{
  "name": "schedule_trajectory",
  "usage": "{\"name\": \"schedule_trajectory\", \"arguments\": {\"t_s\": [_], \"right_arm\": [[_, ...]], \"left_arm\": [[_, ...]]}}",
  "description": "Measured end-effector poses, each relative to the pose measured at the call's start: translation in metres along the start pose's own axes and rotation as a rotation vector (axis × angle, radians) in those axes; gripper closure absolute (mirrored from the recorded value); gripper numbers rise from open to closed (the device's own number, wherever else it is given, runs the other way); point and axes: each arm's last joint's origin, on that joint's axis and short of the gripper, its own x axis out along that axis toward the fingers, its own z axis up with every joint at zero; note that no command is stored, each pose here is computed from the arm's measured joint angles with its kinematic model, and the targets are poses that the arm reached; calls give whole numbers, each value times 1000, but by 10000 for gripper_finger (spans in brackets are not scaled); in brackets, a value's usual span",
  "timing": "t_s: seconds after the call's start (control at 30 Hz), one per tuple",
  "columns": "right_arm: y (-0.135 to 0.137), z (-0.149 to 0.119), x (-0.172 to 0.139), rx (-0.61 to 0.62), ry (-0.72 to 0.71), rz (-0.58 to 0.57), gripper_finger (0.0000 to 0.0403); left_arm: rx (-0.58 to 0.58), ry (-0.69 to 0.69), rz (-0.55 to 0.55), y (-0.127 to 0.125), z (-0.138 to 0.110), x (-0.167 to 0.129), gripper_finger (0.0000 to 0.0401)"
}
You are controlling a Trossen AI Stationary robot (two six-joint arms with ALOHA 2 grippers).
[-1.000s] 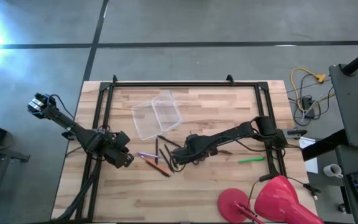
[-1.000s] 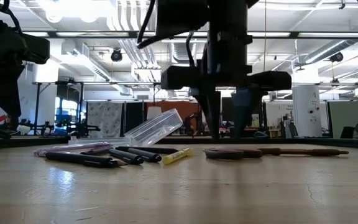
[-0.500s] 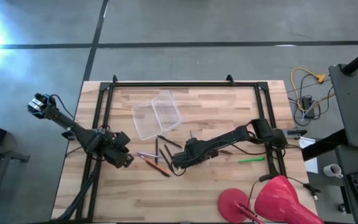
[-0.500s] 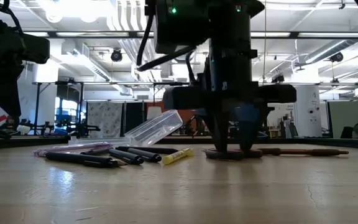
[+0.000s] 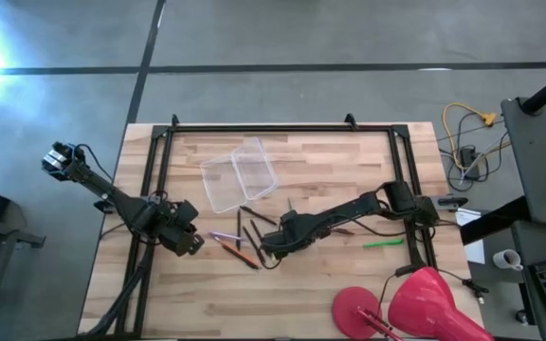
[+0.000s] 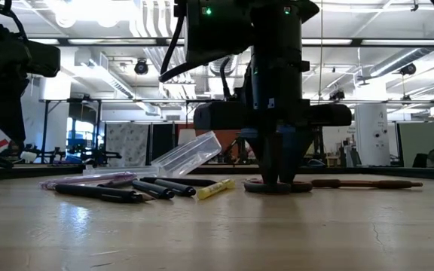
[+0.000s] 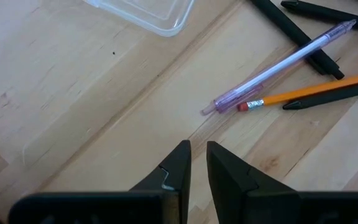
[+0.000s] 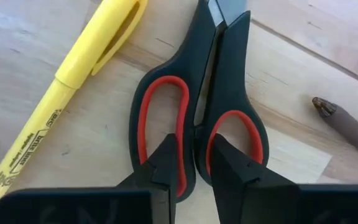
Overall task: Pick & place school supplies into a supply box
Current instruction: Put the scissor into the transparent supply box
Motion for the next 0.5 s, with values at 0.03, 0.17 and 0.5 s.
{"name": "schedule_trajectory", "arguments": {"t_s": [0.03,0.17,0.5], "right_arm": [[-1,0,-2,3,-1,5,350],[-3,-3,-15,40,-35,30,350],[-22,-19,-88,154,-270,198,350]], "left_arm": [[0,0,0,0,0,0,365],[0,0,0,0,0,0,365],[-3,-25,7,0,1,0,365]]}}
